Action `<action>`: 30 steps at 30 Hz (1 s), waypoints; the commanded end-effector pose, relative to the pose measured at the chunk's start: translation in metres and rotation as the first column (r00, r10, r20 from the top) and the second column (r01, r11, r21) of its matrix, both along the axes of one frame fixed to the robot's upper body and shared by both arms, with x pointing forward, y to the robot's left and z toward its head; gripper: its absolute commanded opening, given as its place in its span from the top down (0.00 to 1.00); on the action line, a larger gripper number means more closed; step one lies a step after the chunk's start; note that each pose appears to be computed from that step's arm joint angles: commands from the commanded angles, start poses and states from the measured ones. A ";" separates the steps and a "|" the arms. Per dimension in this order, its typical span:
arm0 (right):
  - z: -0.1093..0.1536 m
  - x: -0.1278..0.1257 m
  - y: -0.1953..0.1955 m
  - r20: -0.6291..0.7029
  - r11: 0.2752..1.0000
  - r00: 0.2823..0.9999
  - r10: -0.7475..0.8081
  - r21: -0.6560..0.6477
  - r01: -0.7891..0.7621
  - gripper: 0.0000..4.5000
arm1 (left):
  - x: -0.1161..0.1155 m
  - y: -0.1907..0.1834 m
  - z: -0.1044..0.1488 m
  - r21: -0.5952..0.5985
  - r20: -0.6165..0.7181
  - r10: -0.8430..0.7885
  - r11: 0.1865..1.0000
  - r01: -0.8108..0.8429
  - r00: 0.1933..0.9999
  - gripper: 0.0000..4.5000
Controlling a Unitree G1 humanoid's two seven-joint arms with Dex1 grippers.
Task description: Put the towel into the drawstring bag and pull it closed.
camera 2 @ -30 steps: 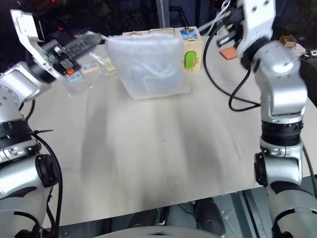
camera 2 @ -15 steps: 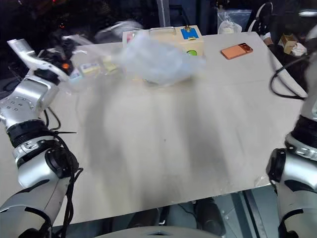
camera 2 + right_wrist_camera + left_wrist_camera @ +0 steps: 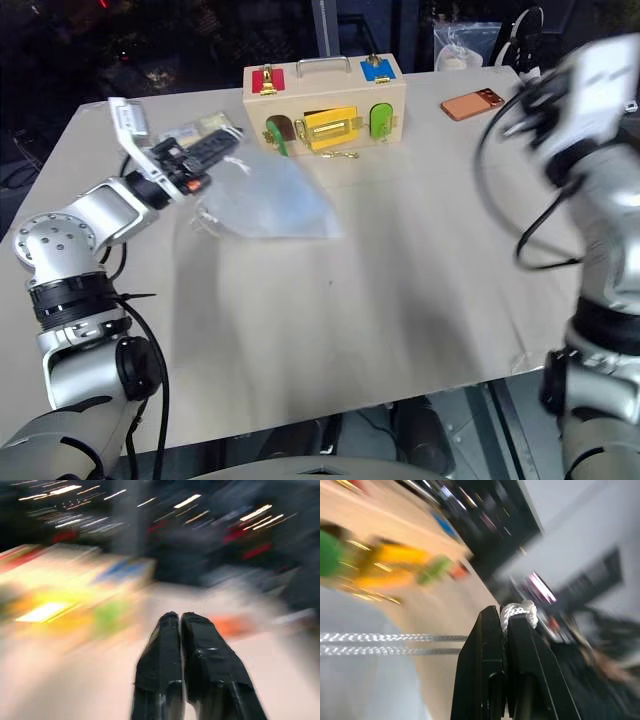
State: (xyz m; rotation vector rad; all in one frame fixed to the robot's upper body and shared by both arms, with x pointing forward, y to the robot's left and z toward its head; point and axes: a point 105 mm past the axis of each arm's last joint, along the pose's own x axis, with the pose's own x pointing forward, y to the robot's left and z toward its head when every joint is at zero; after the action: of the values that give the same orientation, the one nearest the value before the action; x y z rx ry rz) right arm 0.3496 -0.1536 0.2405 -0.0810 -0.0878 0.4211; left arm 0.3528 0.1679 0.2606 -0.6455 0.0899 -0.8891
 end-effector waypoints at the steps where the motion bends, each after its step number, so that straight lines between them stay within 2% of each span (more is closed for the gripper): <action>1: -0.008 -0.020 0.039 -0.002 0.985 0.985 0.170 -0.024 -0.170 0.55 | -0.021 -0.019 0.049 0.010 0.150 -0.140 0.990 0.140 0.979 1.00; 4: -0.023 -0.031 0.058 -0.029 0.973 0.973 0.230 -0.005 -0.231 0.26 | -0.023 -0.027 0.085 -0.010 0.209 -0.191 0.980 0.198 0.959 1.00; 6: -0.022 -0.033 0.061 -0.038 0.970 0.970 0.240 0.048 -0.238 0.26 | -0.022 -0.032 0.101 -0.015 0.229 -0.208 0.976 0.217 0.951 1.00; 8: -0.021 -0.047 0.071 -0.059 0.941 0.942 0.331 0.095 -0.325 0.26 | -0.022 -0.038 0.111 0.001 0.243 -0.231 0.971 0.238 0.942 1.00; 12: -0.024 -0.072 0.086 -0.104 0.868 0.880 0.463 0.257 -0.426 0.26 | -0.018 -0.050 0.115 0.014 0.243 -0.268 0.962 0.273 0.932 1.00; 16: -0.042 -0.070 0.089 -0.191 0.874 0.874 0.447 0.298 -0.383 0.26 | -0.016 -0.057 0.112 0.020 0.233 -0.295 0.954 0.299 0.927 1.00; 22: -0.052 -0.061 0.103 -0.220 0.874 0.868 0.446 0.314 -0.370 0.26 | -0.020 -0.059 0.113 0.013 0.237 -0.313 0.948 0.319 0.920 1.00; 24: -0.059 -0.066 0.106 -0.235 0.863 0.848 0.475 0.313 -0.397 0.37 | -0.020 -0.058 0.113 0.016 0.236 -0.310 0.949 0.315 0.921 1.00; 27: -0.069 -0.078 0.107 -0.255 0.852 0.822 0.510 0.277 -0.443 0.66 | -0.020 -0.055 0.112 0.020 0.233 -0.296 0.954 0.299 0.927 1.00; 30: -0.066 -0.092 0.107 -0.225 0.810 0.789 0.573 0.304 -0.502 0.95 | -0.017 -0.051 0.109 0.026 0.226 -0.271 0.962 0.272 0.936 1.00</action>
State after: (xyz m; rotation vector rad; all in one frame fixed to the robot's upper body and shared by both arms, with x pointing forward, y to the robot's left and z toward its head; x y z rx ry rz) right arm 0.2708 -0.0524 0.1524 0.2497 0.2594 0.9102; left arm 0.3422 0.1118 0.3574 -0.5715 0.0283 -1.2268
